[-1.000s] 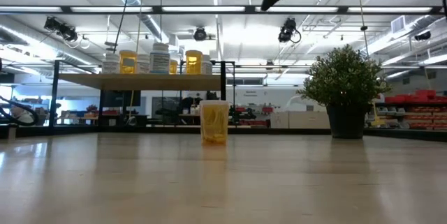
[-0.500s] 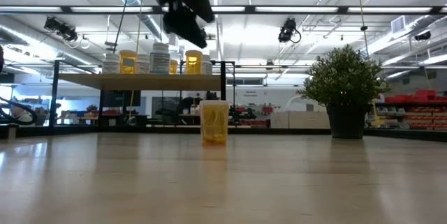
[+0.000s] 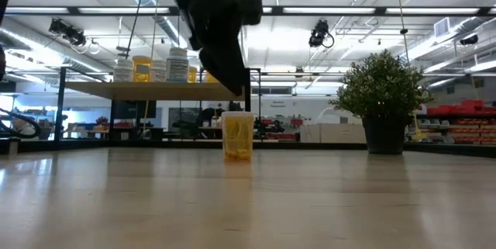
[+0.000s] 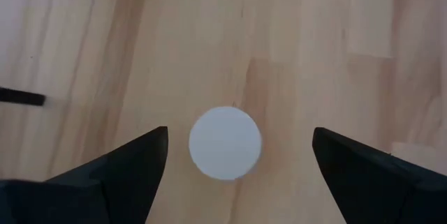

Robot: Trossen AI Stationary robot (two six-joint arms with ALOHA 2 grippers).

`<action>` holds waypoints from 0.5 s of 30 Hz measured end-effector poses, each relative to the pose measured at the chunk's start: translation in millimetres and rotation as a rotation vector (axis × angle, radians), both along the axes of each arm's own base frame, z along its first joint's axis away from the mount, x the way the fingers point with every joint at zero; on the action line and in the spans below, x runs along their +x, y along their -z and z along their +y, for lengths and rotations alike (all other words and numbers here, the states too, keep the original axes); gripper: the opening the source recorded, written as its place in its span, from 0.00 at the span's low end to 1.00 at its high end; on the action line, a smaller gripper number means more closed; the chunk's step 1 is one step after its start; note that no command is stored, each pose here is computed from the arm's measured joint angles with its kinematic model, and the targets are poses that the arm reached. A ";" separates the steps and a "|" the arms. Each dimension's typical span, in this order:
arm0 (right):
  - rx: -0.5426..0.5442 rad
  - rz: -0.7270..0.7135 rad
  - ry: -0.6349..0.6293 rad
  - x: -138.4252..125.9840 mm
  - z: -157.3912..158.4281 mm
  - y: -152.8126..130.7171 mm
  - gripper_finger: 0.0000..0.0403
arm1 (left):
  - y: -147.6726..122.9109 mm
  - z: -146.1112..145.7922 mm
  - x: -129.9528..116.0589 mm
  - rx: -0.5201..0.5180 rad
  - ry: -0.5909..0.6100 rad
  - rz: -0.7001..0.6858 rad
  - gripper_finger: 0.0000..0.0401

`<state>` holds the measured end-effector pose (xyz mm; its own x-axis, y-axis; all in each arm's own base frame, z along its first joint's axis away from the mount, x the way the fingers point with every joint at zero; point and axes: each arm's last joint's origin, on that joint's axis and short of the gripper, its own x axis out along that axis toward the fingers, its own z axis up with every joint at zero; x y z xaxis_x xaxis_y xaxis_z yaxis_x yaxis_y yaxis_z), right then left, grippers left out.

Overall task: Pick and place medicine bottles onto shelf by color
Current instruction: Put the orange pill bottle on the shelf

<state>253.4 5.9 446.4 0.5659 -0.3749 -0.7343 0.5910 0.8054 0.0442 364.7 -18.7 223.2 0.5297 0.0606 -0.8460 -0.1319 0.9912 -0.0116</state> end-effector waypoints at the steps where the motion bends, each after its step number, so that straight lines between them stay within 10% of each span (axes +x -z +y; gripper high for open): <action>1: -0.001 0.000 0.003 -0.1 -0.1 0.0 0.85 | 2.6 0.1 1.5 0.004 0.005 0.002 0.90; 15: 0.016 0.007 0.056 -2.5 0.2 1.7 0.85 | 22.1 -0.3 8.3 0.085 0.139 0.059 0.90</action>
<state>250.9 6.0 444.8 0.5390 -0.3943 -0.7444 0.6353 0.7705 0.0519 373.0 -18.9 201.1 0.4872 0.0632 -0.8710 0.0083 0.9970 0.0770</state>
